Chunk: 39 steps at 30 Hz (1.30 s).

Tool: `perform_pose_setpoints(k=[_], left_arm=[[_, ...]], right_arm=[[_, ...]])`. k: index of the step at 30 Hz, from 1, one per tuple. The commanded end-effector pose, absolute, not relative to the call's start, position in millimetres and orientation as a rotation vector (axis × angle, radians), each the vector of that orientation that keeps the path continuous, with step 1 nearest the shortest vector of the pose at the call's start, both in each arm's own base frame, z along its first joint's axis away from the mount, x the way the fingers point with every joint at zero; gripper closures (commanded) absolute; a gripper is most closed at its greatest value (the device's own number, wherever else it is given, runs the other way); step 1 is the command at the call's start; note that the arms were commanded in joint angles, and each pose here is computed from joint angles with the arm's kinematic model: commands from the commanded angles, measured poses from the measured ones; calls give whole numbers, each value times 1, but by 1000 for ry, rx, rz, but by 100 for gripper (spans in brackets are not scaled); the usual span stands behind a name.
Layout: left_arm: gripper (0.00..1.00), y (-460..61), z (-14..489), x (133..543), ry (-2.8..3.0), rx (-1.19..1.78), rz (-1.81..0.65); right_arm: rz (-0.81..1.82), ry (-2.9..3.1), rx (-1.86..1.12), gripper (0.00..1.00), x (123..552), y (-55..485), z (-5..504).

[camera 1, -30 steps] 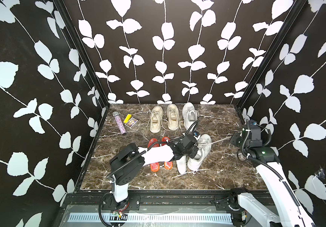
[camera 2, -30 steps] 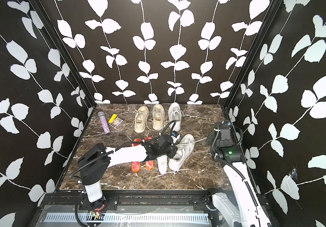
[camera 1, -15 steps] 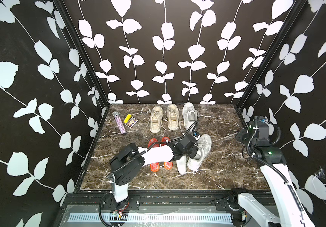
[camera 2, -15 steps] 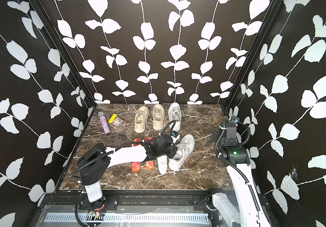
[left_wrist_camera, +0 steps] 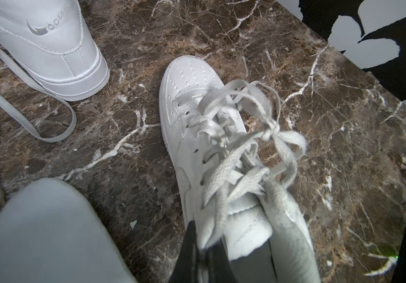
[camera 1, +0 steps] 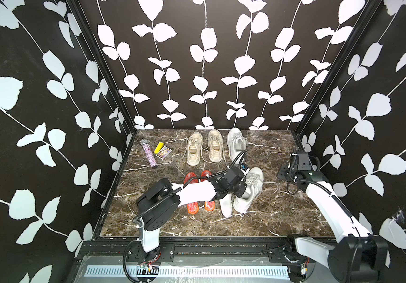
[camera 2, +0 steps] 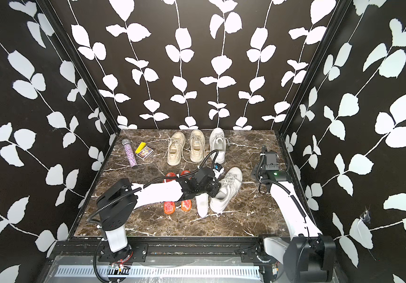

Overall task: Remove the insole from the shoe
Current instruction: Untie the shoelace on the shoe.

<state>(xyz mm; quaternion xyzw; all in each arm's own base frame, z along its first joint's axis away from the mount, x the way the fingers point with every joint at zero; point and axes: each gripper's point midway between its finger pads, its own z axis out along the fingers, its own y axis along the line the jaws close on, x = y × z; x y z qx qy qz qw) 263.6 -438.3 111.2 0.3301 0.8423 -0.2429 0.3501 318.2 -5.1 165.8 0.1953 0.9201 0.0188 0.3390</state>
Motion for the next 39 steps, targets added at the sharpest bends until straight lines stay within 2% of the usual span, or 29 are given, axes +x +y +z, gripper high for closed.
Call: perform_pose_setpoints(k=[1,6,8,17,28,31,33,39], left_arm=[[100,-432,110,262,2191,857,-624],[100,-434,113,265,2182,852,-619],[100,-434,112,265,2182,853,-619],[100,-436,112,266,2185,846,-621],[100,-434,112,265,2190,845,-622],[100,-434,111,264,2192,845,-625],[100,-434,111,264,2193,845,-624],[100,-433,110,264,2193,846,-621]], right_arm=[[133,2345,454,42,320,5,180],[407,2419,302,46,305,52,163],[433,2457,246,48,296,66,155],[368,2561,87,50,263,97,132],[283,2602,27,54,280,106,111],[260,2601,31,63,289,107,106],[262,2582,35,75,294,108,108],[192,2566,56,99,298,99,111]])
